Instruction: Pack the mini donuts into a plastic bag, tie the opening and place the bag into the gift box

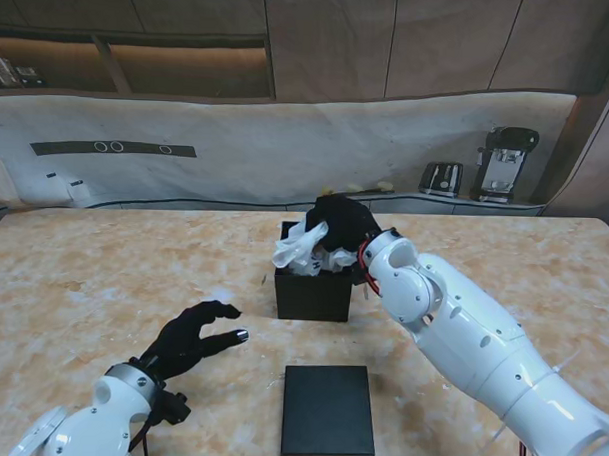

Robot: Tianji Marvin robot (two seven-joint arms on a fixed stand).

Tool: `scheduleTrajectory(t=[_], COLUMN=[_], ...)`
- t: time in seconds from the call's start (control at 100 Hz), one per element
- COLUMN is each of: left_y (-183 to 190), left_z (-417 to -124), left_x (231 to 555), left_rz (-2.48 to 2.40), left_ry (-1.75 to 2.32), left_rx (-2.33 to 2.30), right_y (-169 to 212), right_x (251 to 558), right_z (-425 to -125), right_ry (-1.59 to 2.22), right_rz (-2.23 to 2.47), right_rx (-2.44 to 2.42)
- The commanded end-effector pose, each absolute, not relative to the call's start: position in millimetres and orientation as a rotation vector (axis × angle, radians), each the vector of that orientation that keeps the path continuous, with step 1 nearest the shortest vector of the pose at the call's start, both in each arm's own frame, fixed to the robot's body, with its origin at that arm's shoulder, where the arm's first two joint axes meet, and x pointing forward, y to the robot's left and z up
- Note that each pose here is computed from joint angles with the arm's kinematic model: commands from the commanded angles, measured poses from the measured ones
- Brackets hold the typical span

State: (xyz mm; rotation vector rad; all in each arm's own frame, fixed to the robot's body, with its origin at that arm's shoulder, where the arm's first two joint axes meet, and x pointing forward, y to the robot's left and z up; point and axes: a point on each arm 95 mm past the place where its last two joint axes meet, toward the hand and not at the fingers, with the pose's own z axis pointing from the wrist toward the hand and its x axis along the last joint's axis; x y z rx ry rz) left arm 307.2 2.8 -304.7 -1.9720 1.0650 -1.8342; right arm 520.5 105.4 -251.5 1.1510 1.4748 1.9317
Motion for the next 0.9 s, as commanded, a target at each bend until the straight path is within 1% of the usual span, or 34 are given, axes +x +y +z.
scheduleTrajectory(t=[0.0, 0.22, 0.61, 0.89], left_y=[1.7, 2.4, 6.3, 10.9], left_z=[-304.0, -303.2, -304.6, -306.0], left_x=[304.9, 306.2, 307.1, 306.8], left_rz=[-1.832, -1.826, -1.813, -1.806], left_ry=[1.078, 1.074, 1.060, 1.047], left_rx=[-1.980, -1.983, -1.982, -1.980], right_y=[107.4, 109.4, 124.5, 128.2], right_x=[519.5, 523.2, 529.6, 532.0], right_z=[-255.5, -258.9, -265.6, -270.5], right_ry=[1.537, 1.659, 1.867, 1.954], right_rz=[1.899, 1.858, 1.769, 1.690], right_rx=[1.161, 1.181, 1.161, 1.160])
